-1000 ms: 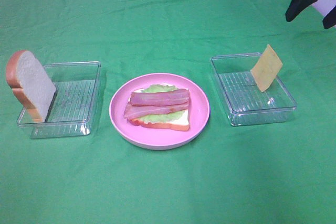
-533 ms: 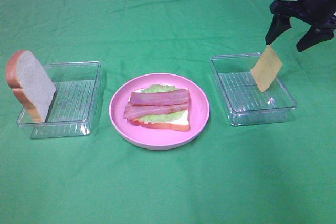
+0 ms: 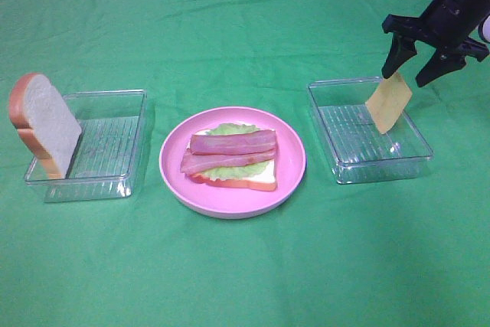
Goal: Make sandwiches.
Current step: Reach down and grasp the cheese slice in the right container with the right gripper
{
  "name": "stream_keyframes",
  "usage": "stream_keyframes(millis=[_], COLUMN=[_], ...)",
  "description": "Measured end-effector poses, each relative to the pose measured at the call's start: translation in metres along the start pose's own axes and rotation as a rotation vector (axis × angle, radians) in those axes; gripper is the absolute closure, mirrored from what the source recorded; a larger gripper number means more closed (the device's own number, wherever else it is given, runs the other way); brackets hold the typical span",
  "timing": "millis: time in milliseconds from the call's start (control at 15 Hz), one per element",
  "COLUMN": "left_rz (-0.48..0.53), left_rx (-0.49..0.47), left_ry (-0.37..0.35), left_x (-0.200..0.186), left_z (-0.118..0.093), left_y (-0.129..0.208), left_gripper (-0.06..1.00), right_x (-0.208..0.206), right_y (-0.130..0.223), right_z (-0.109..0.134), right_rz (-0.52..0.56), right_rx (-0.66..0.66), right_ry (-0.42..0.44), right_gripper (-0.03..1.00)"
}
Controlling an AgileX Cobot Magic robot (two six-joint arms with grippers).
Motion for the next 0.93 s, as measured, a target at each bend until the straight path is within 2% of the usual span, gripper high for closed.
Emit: stream_keyframes(millis=[267,667,933], left_rz=[0.0,0.0,0.0], left_rx=[0.0,0.0,0.0], left_ry=[0.0,0.0,0.0], left_x=[0.0,0.0,0.0], left_z=[0.0,0.0,0.0], left_y=[0.0,0.0,0.0], left_gripper=[0.17,0.17,0.17], right_x=[0.004,0.018,0.019], right_y=[0.0,0.008,0.011], right_z=[-0.001,-0.003,-0.003], right_rz=[0.011,0.062,0.085], right_rx=[0.003,0.024,0.032], right_ry=[-0.005,-0.023,-0.032], right_gripper=[0.38,0.49,0.86])
Point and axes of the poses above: a point on each arm's last joint axis where the gripper is mounted, x pointing out along that axis toward the gripper, z along the wrist's bending axis when the last joint is at zero, y = z × x, the point moved 7 cm from there along x, pointing out along that axis toward the gripper, and after that the axes turned 15 degrees about -x, right-handed, at the moved point
